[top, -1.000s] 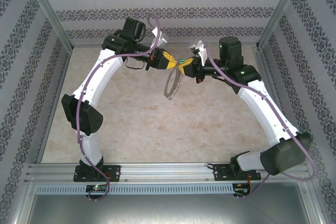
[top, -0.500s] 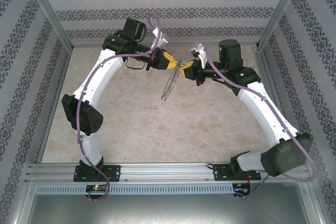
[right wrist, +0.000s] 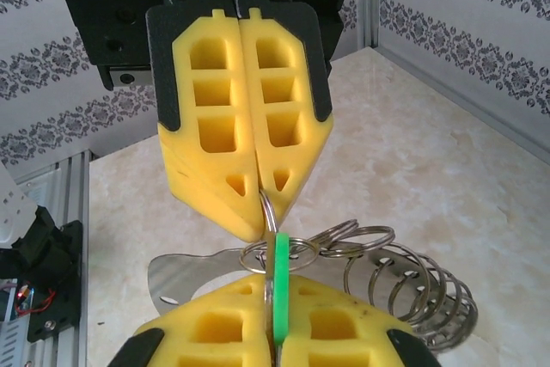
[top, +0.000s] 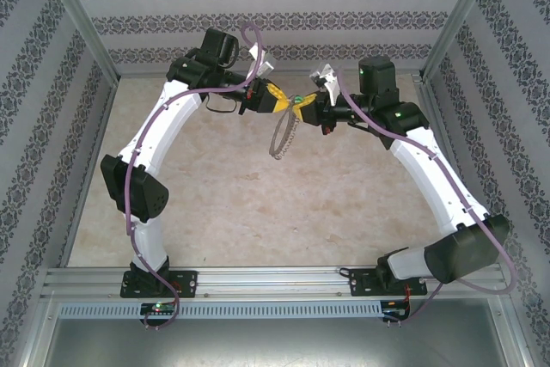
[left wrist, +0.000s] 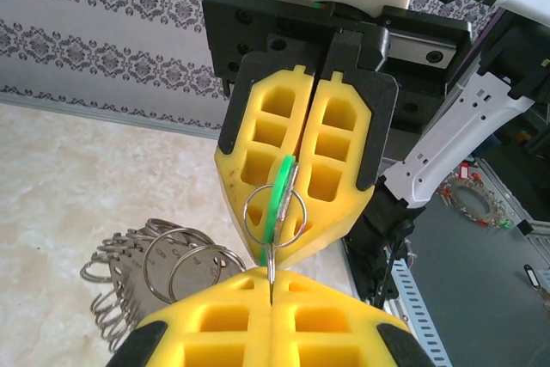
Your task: Put the keys on the keyring
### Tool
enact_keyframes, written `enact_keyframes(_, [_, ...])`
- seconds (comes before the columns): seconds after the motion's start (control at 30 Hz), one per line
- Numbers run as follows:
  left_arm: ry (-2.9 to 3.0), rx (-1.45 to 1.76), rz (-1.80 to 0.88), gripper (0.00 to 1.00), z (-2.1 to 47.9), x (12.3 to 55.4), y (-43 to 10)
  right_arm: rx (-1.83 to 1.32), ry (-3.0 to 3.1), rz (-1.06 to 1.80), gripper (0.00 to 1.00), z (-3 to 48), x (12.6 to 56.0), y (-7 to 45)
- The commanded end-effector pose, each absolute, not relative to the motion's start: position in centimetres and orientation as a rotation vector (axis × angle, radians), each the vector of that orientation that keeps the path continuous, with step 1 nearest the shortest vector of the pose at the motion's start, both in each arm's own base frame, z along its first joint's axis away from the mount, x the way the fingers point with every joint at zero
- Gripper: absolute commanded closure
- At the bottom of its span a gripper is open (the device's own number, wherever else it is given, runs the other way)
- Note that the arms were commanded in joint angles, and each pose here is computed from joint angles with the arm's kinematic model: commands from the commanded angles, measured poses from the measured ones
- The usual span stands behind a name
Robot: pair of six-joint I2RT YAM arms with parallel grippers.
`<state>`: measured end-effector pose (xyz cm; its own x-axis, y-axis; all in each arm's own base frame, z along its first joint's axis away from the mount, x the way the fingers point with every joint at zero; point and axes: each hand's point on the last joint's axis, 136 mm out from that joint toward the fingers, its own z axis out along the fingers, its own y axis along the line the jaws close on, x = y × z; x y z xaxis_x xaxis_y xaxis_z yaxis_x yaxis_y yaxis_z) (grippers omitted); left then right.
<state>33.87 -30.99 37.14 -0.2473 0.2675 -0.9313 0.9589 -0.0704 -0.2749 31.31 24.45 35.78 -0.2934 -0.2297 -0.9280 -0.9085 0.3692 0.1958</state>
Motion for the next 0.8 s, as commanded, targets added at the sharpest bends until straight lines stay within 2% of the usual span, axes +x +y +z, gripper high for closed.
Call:
enact_keyframes(0.0, [1.535,1.359,-1.375,1.00,37.6,33.2,-31.4,-1.055,1.654,0.964,1.00,37.5,30.7,25.0])
enact_keyframes(0.33, [1.534,1.358,-1.372,1.00,37.5,33.3,-31.4,-1.025,1.777,0.961,1.00,33.7,31.1,24.3])
enact_keyframes(0.77, [1.564,1.360,-1.365,1.00,36.6,33.4,-31.7,-1.046,1.715,0.932,1.00,37.0,30.9,24.2])
